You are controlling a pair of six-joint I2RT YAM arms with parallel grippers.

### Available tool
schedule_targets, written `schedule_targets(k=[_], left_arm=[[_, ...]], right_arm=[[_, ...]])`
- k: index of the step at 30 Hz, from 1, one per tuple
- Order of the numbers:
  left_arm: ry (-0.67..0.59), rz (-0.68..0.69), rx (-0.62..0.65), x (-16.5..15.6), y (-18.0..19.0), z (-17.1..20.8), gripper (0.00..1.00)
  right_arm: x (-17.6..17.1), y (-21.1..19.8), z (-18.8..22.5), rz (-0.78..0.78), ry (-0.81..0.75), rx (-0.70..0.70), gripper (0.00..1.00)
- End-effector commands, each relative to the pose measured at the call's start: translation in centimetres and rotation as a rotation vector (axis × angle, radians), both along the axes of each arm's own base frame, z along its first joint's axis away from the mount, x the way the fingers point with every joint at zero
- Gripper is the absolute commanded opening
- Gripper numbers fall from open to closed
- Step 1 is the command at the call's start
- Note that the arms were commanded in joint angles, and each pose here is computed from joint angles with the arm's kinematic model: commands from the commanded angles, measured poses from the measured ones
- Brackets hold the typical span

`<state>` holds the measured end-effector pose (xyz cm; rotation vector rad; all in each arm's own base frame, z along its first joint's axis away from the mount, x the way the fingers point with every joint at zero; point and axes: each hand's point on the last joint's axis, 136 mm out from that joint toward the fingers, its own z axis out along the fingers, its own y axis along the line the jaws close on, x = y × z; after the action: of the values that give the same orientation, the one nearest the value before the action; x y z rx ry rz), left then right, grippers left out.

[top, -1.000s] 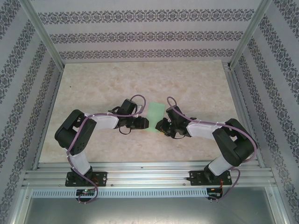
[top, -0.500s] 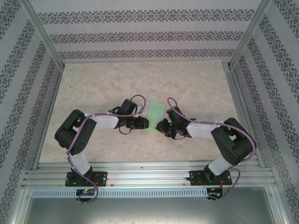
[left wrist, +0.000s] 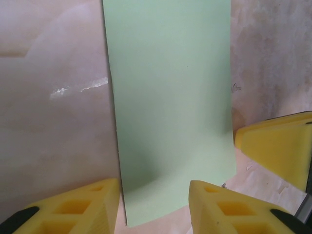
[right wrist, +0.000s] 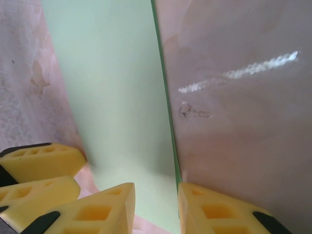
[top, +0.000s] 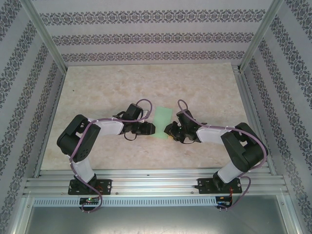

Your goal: Fold a paper plane with a square sheet of paper (fold left side to right side)

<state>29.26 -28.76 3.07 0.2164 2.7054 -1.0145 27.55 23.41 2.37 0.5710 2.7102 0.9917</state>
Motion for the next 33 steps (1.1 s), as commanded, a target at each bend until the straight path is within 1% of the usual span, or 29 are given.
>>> schedule_targets(k=[1,6,10,19,21,25,33], left_arm=[[-0.050,-0.020,0.000,-0.1,0.2,0.9,0.43],[-0.064,-0.027,-0.001,-0.2,0.2,1.4,0.44],[-0.064,-0.028,0.001,-0.2,0.2,1.4,0.44],[-0.061,-0.025,0.019,-0.1,0.5,1.2,0.44],[-0.061,-0.024,0.022,-0.1,0.5,1.1,0.44],[-0.062,-0.022,0.022,0.0,0.4,1.1,0.44],[-0.058,-0.023,0.022,-0.1,0.4,1.1,0.44]], right_arm=[[1.5,0.5,1.0,0.007,-0.044,0.034,0.30],[2.7,0.9,1.1,0.019,-0.048,0.050,0.30],[2.7,1.2,0.8,0.029,-0.038,0.048,0.30],[0.4,-0.6,1.2,0.043,-0.046,-0.043,0.33],[-0.2,-0.6,1.1,0.047,-0.041,-0.049,0.35],[-1.2,-0.1,0.6,0.060,-0.020,-0.043,0.36],[-1.7,0.7,-0.2,0.073,-0.002,-0.047,0.36]])
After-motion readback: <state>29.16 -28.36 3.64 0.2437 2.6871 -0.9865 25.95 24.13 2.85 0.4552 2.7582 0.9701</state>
